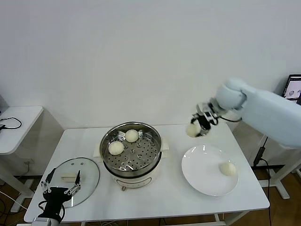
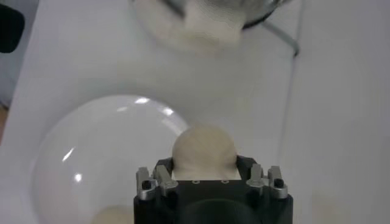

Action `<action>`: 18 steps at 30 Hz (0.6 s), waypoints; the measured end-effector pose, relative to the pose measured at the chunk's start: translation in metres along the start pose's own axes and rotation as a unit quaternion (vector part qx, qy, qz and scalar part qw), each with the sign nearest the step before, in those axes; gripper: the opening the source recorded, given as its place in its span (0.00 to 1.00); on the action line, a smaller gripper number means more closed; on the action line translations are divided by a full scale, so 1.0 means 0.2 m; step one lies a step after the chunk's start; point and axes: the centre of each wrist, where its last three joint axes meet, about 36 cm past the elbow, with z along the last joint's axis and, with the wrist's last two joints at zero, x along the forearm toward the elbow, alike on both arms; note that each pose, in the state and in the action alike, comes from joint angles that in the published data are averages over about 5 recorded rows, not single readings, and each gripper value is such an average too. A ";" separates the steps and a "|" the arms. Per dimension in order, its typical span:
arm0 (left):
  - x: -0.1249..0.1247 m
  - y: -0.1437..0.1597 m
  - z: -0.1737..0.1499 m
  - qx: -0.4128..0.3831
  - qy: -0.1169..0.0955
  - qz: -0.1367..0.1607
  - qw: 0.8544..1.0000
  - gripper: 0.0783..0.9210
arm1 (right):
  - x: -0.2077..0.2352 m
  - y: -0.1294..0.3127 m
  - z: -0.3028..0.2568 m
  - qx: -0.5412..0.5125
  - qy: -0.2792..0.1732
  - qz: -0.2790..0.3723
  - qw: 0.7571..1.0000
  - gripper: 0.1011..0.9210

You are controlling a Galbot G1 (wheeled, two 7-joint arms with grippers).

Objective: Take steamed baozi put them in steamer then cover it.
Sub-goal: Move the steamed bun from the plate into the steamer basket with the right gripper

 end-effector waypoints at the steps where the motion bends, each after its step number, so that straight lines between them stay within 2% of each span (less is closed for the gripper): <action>1: 0.00 0.00 0.00 0.000 0.000 -0.001 1.000 0.88 | -0.01 -0.03 -0.05 0.009 -0.006 0.001 1.000 0.66; 10: 0.01 0.03 0.01 0.003 0.003 -0.008 1.000 0.88 | -0.19 -0.13 -0.52 0.106 -0.069 -0.006 0.992 0.66; 18: 0.01 0.05 -0.01 0.009 0.000 -0.014 1.000 0.88 | -0.41 -0.11 -0.78 0.197 -0.100 -0.027 0.975 0.66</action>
